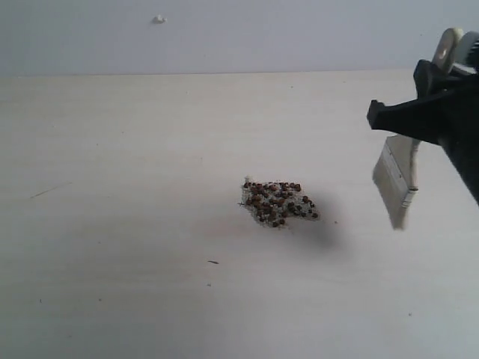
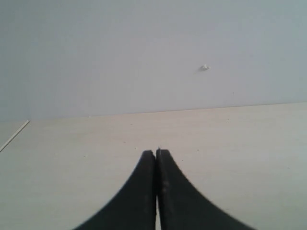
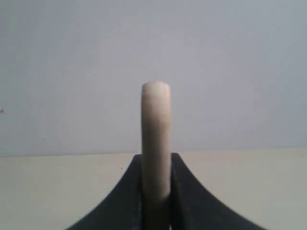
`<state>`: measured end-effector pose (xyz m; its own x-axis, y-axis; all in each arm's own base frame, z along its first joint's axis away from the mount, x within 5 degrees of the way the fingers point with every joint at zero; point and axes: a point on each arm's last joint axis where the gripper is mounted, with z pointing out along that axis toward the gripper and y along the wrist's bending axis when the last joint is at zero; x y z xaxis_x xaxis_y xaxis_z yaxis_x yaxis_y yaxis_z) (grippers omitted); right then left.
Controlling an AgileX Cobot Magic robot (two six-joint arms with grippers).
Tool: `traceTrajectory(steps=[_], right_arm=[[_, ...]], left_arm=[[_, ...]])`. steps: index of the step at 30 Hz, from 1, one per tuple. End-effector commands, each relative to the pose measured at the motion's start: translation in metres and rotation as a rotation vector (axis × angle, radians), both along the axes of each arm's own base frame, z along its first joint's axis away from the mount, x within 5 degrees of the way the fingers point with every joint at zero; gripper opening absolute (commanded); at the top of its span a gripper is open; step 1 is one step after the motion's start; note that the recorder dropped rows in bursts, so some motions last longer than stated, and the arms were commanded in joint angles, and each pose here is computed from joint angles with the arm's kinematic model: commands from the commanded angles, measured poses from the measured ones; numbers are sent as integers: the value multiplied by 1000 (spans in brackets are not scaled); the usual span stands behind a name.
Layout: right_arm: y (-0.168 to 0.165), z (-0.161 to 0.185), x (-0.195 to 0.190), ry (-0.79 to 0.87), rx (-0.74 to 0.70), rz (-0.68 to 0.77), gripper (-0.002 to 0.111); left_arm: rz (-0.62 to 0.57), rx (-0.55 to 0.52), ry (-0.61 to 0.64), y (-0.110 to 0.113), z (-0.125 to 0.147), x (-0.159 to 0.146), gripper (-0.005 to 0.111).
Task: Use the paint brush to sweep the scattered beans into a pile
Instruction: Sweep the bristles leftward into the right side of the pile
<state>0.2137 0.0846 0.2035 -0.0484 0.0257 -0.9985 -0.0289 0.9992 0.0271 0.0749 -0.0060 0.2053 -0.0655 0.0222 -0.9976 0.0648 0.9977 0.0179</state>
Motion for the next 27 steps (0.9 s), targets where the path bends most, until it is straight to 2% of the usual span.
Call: traceTrajectory(steps=[1,4,8,16,27], right_arm=[[9,-13,-1,-30,-5,-58,0],[12,-28,0,16,-20,-82,0],[18,-38,3,43,34,-45,0],[54,-47,32,116,55,77,0],[78,-55,46,149,131,187,0]], left_arm=[[4,-2,-1,0,-1,0,0],[4,-2,-1,0,-1,0,0],[4,-2,-1,0,-1,0,0],[4,-2,-1,0,-1,0,0],[2,-2,-2,0,0,0,0]])
